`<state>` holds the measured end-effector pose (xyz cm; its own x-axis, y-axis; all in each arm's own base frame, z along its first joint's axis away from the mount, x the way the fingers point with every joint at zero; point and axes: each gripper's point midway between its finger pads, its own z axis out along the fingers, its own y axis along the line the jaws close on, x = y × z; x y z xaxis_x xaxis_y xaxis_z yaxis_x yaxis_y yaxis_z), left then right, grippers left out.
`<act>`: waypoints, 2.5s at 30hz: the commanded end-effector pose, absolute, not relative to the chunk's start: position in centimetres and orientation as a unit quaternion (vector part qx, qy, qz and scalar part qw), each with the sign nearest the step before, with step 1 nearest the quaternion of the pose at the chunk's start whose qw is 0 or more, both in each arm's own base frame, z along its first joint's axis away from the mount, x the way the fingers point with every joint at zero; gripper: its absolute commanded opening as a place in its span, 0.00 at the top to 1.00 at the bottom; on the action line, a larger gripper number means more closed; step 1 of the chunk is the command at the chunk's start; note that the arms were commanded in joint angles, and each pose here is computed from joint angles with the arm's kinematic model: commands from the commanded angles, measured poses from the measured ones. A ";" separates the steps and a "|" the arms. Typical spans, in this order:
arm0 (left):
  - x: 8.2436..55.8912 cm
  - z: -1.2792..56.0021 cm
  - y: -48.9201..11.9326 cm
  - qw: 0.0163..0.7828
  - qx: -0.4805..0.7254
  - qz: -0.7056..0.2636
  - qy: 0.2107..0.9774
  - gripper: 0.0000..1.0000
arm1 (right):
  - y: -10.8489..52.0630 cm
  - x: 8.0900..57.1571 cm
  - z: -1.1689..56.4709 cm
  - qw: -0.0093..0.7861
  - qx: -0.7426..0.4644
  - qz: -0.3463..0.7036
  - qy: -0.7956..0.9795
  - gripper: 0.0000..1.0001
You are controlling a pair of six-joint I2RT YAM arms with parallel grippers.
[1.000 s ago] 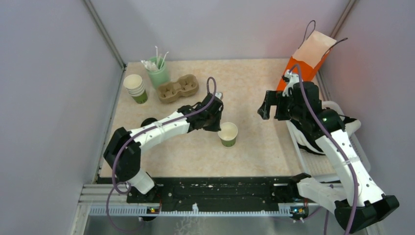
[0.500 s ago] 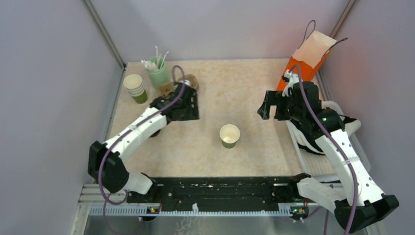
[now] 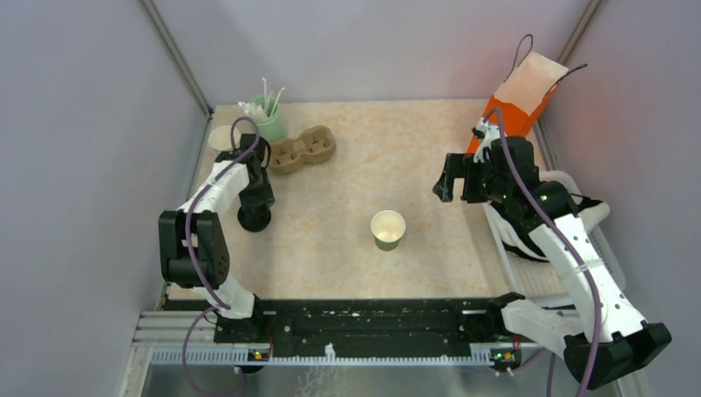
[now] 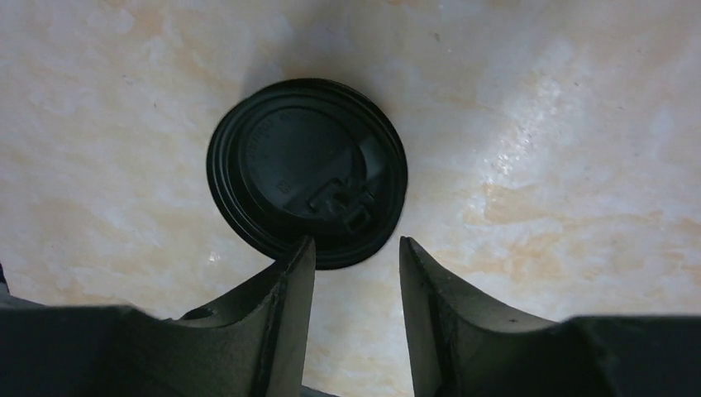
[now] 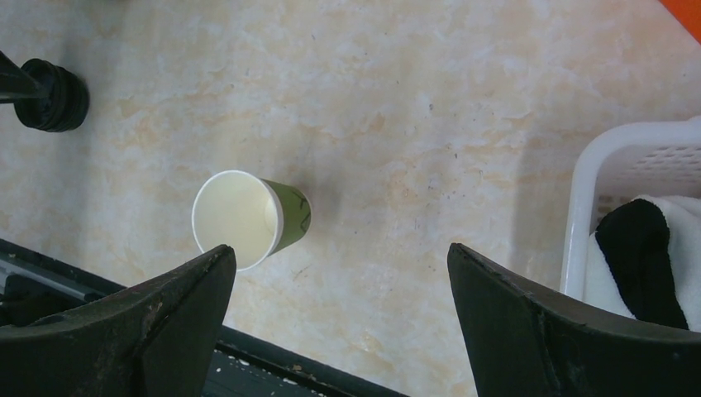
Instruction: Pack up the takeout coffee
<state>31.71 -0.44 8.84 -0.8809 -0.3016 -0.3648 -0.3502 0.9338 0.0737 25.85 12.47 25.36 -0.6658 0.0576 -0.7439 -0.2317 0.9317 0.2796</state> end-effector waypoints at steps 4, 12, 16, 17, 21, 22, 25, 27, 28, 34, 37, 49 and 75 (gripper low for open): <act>34.7 8.4 0.2 0.174 -0.160 0.033 0.971 0.61 | 12.9 26.1 25.4 0.412 -0.058 0.183 0.891 0.02; 35.6 8.6 -0.1 0.171 -0.163 0.024 0.971 0.59 | 12.9 26.2 25.3 0.411 -0.058 0.179 0.892 0.02; 35.5 7.9 -0.3 0.164 -0.163 0.021 0.973 0.62 | 13.0 26.3 25.1 0.409 -0.059 0.181 0.893 0.02; 35.5 7.8 -0.3 0.161 -0.163 0.022 0.973 0.65 | 13.0 26.3 25.1 0.408 -0.060 0.182 0.893 0.02; 35.8 7.7 -0.3 0.163 -0.164 0.022 0.973 0.75 | 13.0 26.4 25.1 0.408 -0.061 0.181 0.893 0.02; 35.9 7.8 -0.2 0.163 -0.164 0.023 0.973 0.77 | 13.1 26.4 25.1 0.408 -0.062 0.181 0.893 0.02; 36.0 7.8 -0.1 0.164 -0.163 0.027 0.973 0.82 | 13.0 26.4 25.1 0.407 -0.062 0.180 0.893 0.02; 36.1 7.8 0.0 0.164 -0.162 0.028 0.973 0.84 | 13.0 26.4 25.1 0.407 -0.061 0.180 0.893 0.02; 36.1 7.8 0.0 0.163 -0.162 0.029 0.973 0.85 | 13.0 26.3 25.0 0.407 -0.061 0.180 0.893 0.02; 36.0 7.8 0.1 0.161 -0.160 0.030 0.973 0.86 | 13.0 26.3 25.0 0.407 -0.059 0.181 0.893 0.02; 36.0 7.5 0.1 0.158 -0.159 0.032 0.974 0.83 | 13.0 26.2 25.1 0.408 -0.059 0.183 0.893 0.02; 35.9 7.3 0.2 0.155 -0.160 0.035 0.974 0.85 | 13.0 26.2 25.0 0.407 -0.059 0.182 0.893 0.02; 35.6 9.9 0.6 0.167 -0.162 0.044 0.972 1.00 | 13.2 26.2 24.9 0.407 -0.060 0.186 0.892 0.02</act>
<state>35.35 0.07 7.50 -0.9056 -0.3087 -0.2908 -0.3297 0.9437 0.0251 26.14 12.68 24.38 -0.6830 0.0508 -0.7286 -0.2299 0.9319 0.2805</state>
